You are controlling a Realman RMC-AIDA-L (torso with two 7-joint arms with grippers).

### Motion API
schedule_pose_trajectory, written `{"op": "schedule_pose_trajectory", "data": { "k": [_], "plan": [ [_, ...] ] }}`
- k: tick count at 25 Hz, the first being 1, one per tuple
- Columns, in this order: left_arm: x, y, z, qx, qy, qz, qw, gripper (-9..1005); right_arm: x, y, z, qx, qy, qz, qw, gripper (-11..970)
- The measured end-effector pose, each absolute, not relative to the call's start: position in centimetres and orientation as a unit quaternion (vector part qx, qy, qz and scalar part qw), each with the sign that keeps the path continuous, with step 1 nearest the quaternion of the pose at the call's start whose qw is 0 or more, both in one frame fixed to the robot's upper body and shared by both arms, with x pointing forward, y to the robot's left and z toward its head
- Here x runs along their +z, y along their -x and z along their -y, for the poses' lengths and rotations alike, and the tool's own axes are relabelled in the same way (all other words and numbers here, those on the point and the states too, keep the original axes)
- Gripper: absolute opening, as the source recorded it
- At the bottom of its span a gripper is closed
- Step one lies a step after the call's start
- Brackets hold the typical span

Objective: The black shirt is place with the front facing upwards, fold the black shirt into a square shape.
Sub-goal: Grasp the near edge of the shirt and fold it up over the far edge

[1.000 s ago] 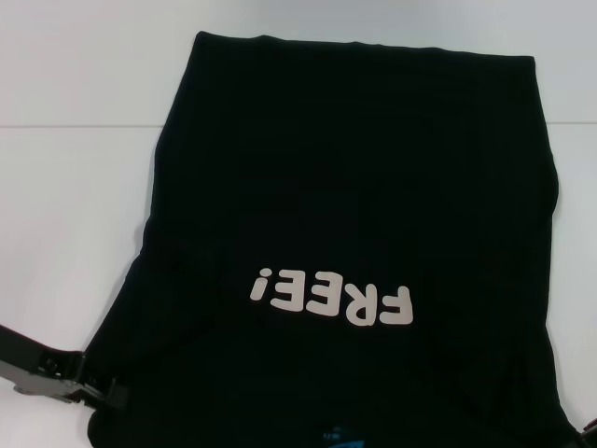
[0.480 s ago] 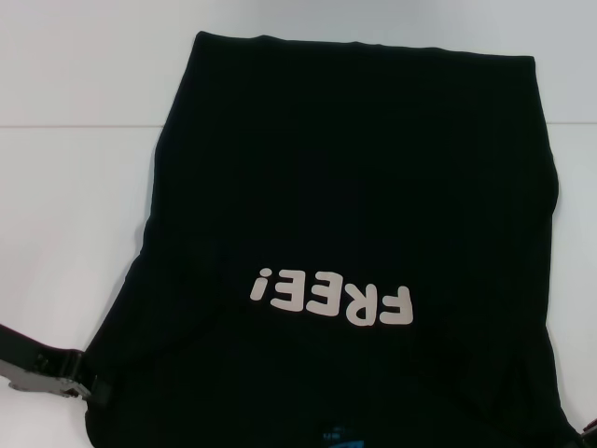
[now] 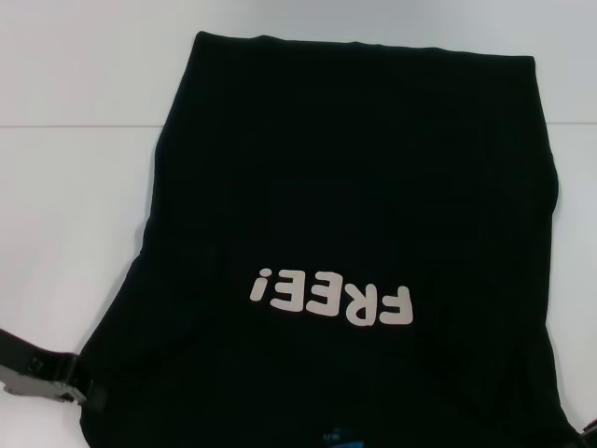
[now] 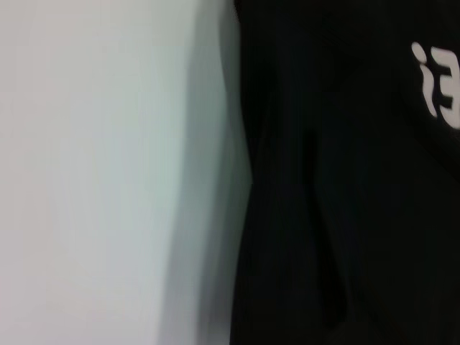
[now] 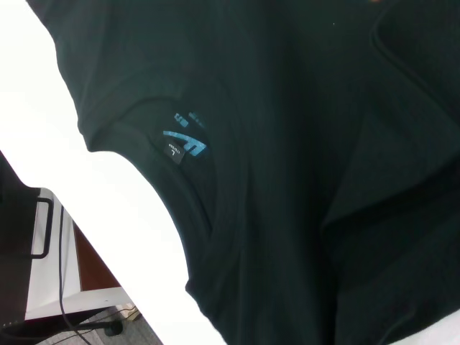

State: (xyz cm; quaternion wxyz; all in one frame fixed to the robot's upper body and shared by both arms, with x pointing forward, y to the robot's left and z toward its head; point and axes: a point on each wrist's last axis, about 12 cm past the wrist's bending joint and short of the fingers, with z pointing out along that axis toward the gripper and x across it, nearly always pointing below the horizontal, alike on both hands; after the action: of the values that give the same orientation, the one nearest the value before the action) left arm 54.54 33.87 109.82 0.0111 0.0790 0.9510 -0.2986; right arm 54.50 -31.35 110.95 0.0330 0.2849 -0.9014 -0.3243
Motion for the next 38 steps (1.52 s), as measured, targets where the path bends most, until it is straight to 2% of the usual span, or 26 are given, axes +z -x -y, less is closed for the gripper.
{"op": "schedule_pose_trajectory", "data": {
  "k": [15, 23, 26, 30, 38],
  "plan": [
    [110.1, -52.4, -32.7, -0.374, -0.124, -0.916, -0.073, 1, 111.0, -53.8, 32.0, -0.33, -0.297, 0.895, 0.049, 114],
    [110.3, -52.1, -32.0, -0.409, -0.143, -0.898, -0.08, 1, 110.5, -52.8, 32.7, -0.341, -0.285, 0.894, 0.05, 120],
    [110.7, -52.5, -31.9, -0.422, -0.139, -0.894, -0.061, 1, 110.6, -52.8, 33.1, -0.352, -0.27, 0.896, 0.032, 122],
    [111.6, -53.9, -32.6, -0.448, -0.101, -0.888, 0.009, 1, 110.9, -53.2, 34.2, -0.368, -0.229, 0.901, -0.015, 125],
    [112.6, -57.1, -34.9, -0.452, 0.017, -0.876, 0.166, 1, 112.3, -54.9, 37.8, -0.413, -0.054, 0.89, -0.186, 131]
  ]
}}
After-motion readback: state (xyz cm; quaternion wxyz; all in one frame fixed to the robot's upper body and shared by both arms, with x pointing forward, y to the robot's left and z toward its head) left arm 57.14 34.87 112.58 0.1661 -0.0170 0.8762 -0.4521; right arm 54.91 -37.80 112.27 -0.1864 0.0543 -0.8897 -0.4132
